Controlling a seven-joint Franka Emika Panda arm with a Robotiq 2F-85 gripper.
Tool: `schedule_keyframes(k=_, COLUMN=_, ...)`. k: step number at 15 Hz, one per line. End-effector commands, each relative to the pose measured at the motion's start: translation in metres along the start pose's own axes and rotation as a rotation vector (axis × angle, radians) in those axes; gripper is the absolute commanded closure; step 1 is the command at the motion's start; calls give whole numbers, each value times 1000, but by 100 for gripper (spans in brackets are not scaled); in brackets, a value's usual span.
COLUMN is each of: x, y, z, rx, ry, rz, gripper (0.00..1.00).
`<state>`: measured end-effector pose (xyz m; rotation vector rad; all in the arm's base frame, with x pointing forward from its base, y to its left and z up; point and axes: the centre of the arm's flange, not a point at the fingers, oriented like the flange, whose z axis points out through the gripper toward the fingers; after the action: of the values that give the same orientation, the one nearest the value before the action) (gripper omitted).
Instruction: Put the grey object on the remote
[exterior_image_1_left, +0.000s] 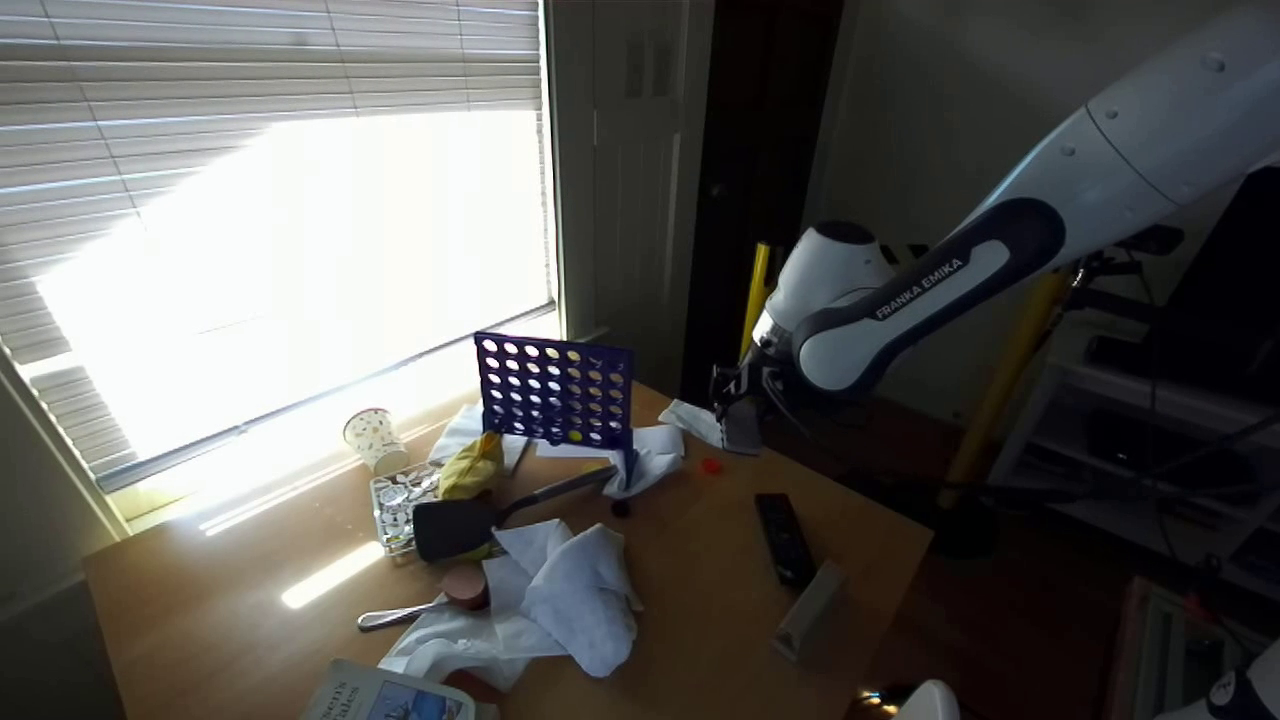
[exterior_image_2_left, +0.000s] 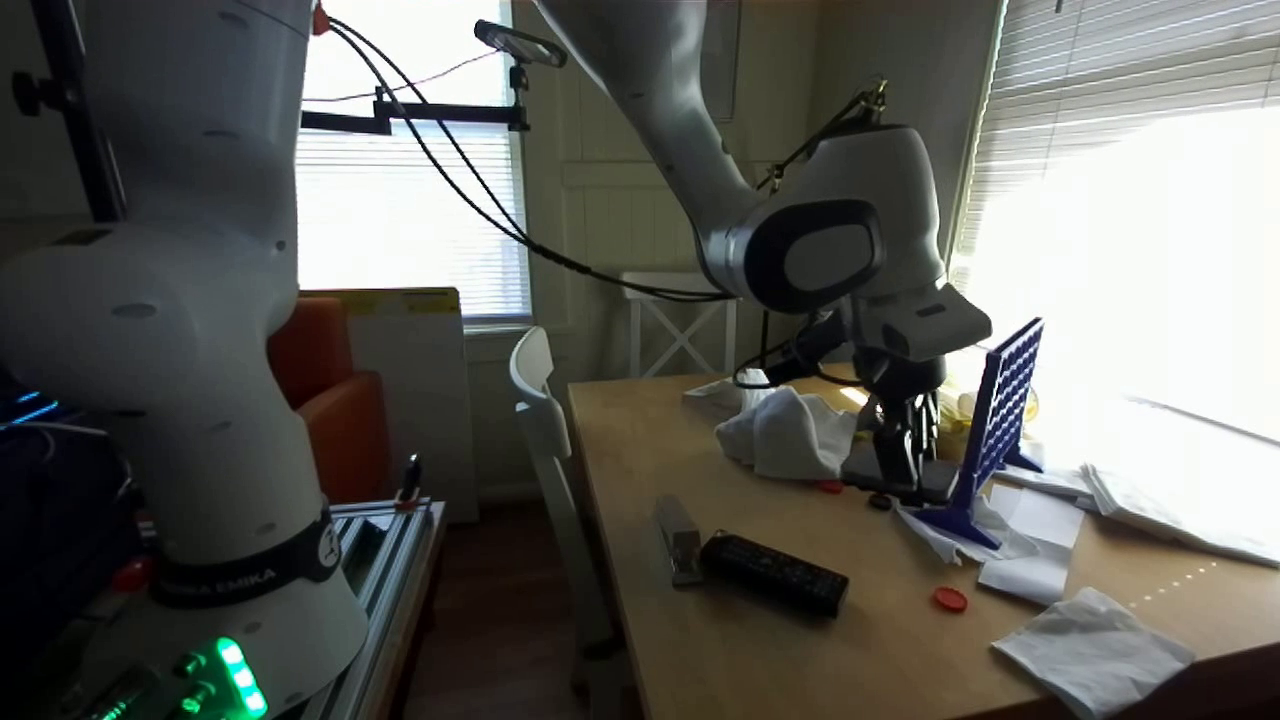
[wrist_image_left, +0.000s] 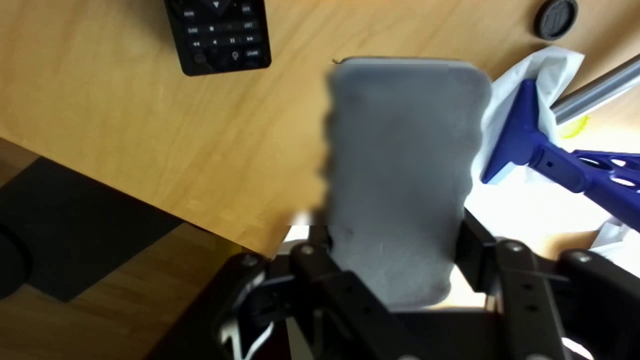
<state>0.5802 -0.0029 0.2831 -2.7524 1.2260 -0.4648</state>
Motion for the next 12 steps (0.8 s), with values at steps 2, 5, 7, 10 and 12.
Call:
schedule_keyframes(k=2, x=-27, y=18, z=11, rx=-12, ry=-3, rz=-39, gripper=64)
schedule_keyframes(k=5, x=-49, y=28, z=22, rx=-42, ry=-40, rz=-59, gripper=64)
schedule_keyframes(k=7, x=-63, y=36, z=29, rx=-67, ry=-72, rz=-76, gripper=64)
schedule_keyframes(k=10, x=-81, y=44, z=40, rx=-93, ry=-95, rz=-98, gripper=64)
schedule_keyframes(k=12, x=-88, y=46, z=45, rx=-107, ry=-101, rz=-110, gripper=64)
